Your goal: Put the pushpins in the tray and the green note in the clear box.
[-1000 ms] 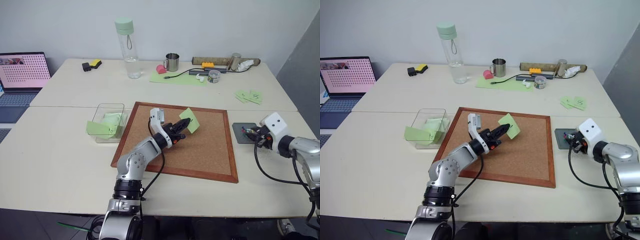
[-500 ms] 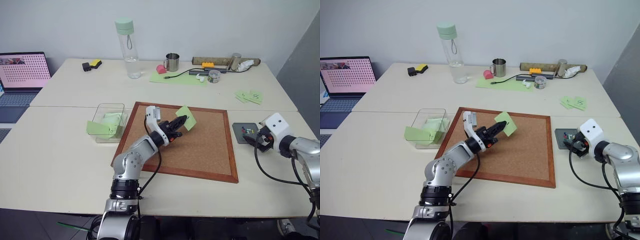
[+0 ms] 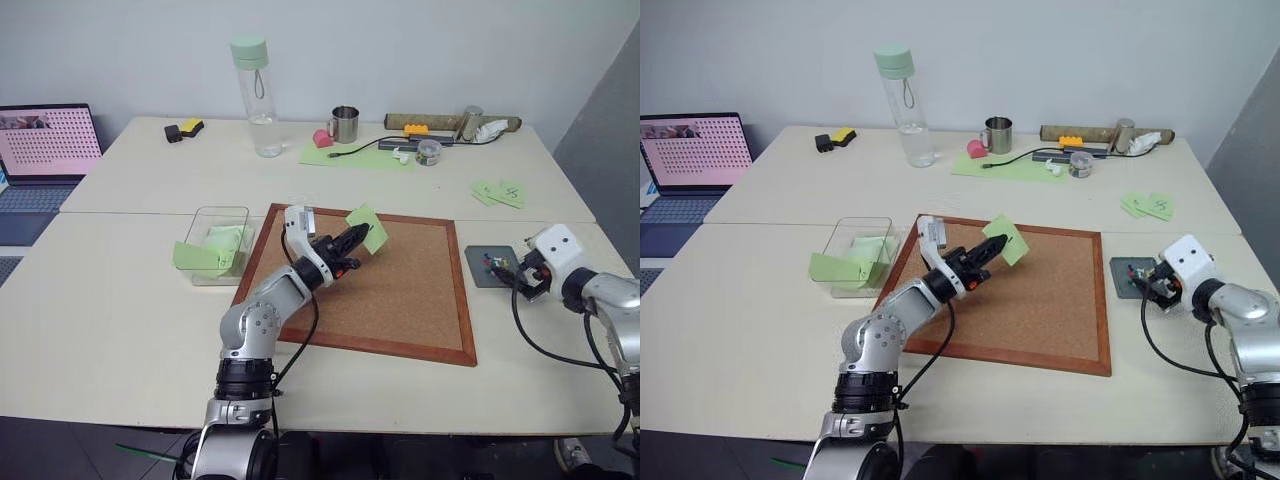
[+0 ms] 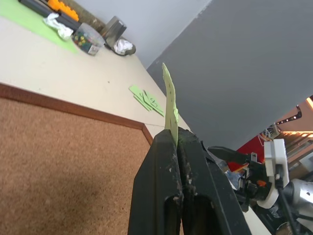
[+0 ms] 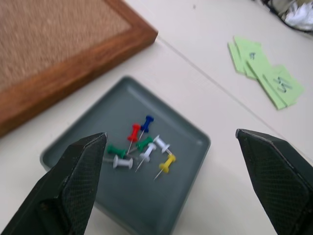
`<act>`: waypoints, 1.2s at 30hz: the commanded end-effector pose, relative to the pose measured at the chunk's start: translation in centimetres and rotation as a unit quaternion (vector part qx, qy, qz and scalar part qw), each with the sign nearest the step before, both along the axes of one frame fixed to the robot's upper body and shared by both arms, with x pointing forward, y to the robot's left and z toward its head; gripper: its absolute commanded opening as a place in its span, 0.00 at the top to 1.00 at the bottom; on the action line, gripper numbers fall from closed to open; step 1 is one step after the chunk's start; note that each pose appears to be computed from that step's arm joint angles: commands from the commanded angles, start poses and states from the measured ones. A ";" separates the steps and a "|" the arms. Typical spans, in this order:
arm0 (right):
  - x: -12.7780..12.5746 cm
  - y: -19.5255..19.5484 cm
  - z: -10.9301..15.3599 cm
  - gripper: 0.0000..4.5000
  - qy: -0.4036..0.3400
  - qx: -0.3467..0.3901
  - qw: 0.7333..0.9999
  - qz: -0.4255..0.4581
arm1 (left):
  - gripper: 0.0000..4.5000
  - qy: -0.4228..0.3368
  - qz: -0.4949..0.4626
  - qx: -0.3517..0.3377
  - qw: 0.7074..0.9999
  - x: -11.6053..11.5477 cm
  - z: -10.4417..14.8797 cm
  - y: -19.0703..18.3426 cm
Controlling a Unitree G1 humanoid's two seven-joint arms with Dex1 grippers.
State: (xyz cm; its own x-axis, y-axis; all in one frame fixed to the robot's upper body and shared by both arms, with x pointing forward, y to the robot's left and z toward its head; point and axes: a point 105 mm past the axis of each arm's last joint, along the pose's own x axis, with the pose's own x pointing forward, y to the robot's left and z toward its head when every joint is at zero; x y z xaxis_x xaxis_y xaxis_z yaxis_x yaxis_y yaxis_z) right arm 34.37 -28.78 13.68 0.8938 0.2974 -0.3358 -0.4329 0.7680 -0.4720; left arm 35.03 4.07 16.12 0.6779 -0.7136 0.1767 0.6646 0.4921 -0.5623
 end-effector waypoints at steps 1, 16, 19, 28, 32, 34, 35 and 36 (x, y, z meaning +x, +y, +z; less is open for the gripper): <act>-0.9 2.3 3.9 0.01 -0.025 0.014 0.996 0.088 | 1.00 -0.074 0.026 0.024 0.997 -0.6 3.6 1.7; -5.2 13.1 8.5 0.01 0.021 0.098 0.932 0.348 | 1.00 -0.113 0.367 0.287 0.878 1.0 5.5 18.2; -5.0 13.3 8.3 0.01 0.024 0.097 0.932 0.349 | 1.00 -0.094 0.393 0.315 0.859 1.1 4.6 19.8; -5.3 13.3 8.2 0.00 0.026 0.092 0.930 0.354 | 0.78 -0.073 0.384 0.338 0.856 1.5 3.1 19.9; -5.3 13.2 8.2 0.00 0.022 0.090 0.932 0.350 | 0.60 -0.083 0.387 0.346 0.851 1.5 3.6 20.0; -5.3 13.1 8.2 0.00 0.022 0.090 0.933 0.348 | 0.52 -0.090 0.390 0.348 0.848 1.5 4.0 20.1; -5.3 13.1 8.1 0.00 0.022 0.089 0.933 0.348 | 0.51 -0.094 0.390 0.350 0.847 1.4 4.2 20.1; -5.3 13.1 8.1 0.00 0.022 0.089 0.933 0.347 | 0.45 -0.101 0.388 0.353 0.845 1.3 4.5 20.1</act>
